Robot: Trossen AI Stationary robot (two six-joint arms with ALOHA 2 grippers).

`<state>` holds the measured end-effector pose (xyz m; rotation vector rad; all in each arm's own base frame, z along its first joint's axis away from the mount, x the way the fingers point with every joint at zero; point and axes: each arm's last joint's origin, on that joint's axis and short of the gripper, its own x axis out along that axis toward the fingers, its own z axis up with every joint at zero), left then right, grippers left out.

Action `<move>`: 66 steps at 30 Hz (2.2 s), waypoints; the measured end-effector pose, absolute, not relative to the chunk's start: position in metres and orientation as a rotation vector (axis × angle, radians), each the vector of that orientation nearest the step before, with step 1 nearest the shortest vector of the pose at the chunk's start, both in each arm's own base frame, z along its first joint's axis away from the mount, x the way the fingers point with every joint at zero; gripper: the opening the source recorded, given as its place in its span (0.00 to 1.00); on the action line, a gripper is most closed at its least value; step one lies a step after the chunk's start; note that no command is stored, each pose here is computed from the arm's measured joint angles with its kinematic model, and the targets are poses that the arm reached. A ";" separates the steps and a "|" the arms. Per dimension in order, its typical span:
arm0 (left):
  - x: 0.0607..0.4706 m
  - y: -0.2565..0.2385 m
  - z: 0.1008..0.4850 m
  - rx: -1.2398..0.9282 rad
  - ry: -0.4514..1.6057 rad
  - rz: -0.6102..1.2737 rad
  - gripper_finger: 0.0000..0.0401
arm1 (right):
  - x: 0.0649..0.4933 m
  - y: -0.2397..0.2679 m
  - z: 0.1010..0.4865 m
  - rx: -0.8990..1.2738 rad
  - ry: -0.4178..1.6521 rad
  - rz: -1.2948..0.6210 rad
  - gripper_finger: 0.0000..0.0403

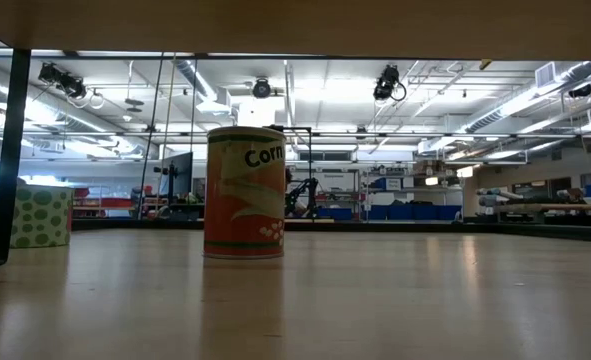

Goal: Pick and place cans onto a shelf
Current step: Put the top orange canned corn on the shelf, then put the orange canned corn on the shelf

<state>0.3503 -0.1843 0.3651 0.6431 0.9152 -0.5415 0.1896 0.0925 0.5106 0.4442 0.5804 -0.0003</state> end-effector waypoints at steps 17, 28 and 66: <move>0.334 -0.174 0.391 0.625 0.872 -0.422 0.89 | 0.188 0.097 0.511 0.468 0.588 0.035 0.86; 0.289 -0.105 0.424 0.321 1.028 -0.111 0.87 | 0.193 0.085 0.511 0.374 0.585 0.028 0.86; 0.332 -0.027 0.231 0.596 0.996 -0.632 0.88 | 0.208 -0.029 0.507 0.300 0.587 -0.294 0.86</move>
